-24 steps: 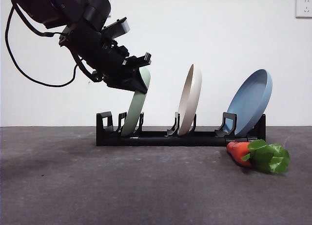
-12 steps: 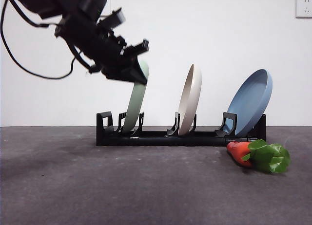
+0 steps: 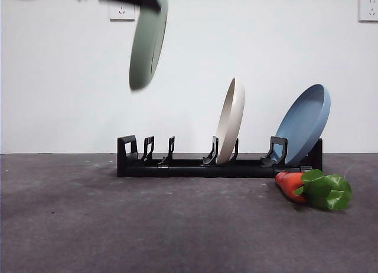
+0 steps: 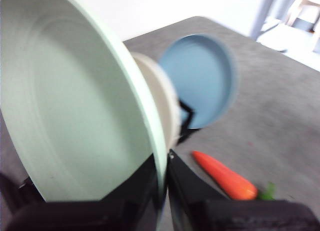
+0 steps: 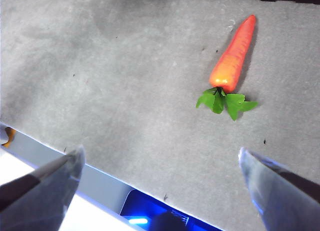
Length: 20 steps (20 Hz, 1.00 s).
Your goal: Take the green plate from the plate rack,put the plate on the table,take the carrot from the table,put the carrot in the plate
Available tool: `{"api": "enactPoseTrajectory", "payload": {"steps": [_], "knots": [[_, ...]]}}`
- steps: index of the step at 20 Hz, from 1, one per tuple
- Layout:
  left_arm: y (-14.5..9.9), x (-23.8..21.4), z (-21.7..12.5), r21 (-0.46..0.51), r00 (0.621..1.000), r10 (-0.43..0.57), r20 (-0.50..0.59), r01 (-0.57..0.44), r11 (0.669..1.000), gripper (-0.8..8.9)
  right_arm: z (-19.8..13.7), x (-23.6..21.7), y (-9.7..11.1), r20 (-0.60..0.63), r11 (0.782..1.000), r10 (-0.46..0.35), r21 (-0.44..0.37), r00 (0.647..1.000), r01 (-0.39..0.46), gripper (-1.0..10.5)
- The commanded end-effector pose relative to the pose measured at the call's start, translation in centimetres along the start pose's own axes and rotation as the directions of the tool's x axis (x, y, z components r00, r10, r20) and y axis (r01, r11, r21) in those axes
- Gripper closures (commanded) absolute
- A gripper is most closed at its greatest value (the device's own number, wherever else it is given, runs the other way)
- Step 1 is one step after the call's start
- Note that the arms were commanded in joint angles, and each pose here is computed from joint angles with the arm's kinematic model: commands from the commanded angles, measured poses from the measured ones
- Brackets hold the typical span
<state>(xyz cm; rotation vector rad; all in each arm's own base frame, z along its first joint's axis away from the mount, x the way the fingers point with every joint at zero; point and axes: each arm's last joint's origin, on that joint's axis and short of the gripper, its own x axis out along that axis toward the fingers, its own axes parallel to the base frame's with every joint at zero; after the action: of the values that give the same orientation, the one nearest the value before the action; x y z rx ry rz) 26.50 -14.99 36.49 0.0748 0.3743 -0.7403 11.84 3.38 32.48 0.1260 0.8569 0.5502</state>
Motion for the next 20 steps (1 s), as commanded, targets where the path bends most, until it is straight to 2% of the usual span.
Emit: {"api": "enactPoseTrajectory", "payload": {"steps": [1,3,5,7,10,14,19,20], "knots": [[-2.9,-2.9,0.5,0.136,1.000,0.004,-0.025,-0.001,0.991,8.19,0.1,0.0,0.0,0.007,1.000,0.000,-0.002,1.000,0.000,2.6],[-5.5,-4.0,-0.3,0.239,0.992,0.053,-0.119,-0.023,0.971,8.19,0.1,0.0,0.0,0.007,1.000,-0.001,-0.002,1.000,0.001,2.6],[-7.9,-3.7,-1.7,0.375,0.963,0.126,-0.238,-0.028,0.927,8.19,0.1,0.0,0.0,0.007,1.000,0.000,0.000,1.000,0.000,2.6],[-10.2,-2.6,-3.3,0.468,0.927,0.171,-0.333,0.004,0.884,8.19,0.1,0.0,0.0,0.007,1.000,0.000,0.002,1.000,0.000,2.6],[-13.0,-0.2,-5.1,0.529,0.896,0.172,-0.409,0.078,0.845,8.19,0.1,0.0,0.0,0.007,1.000,0.001,0.002,1.000,-0.001,2.6],[-14.9,4.4,-8.8,0.587,0.815,0.219,-0.537,0.174,0.791,8.19,0.1,-0.1,0.1,0.006,1.000,0.006,0.002,1.000,-0.006,2.6],[-15.5,9.3,-13.5,0.587,0.714,0.265,-0.647,0.245,0.772,8.19,0.1,-0.1,0.1,0.006,1.000,0.005,0.001,1.000,-0.005,2.6],[-15.5,9.7,-13.9,0.586,0.705,0.269,-0.657,0.252,0.770,8.19,0.1,-0.1,0.1,0.006,1.000,0.005,-0.001,1.000,-0.005,2.6]]}}
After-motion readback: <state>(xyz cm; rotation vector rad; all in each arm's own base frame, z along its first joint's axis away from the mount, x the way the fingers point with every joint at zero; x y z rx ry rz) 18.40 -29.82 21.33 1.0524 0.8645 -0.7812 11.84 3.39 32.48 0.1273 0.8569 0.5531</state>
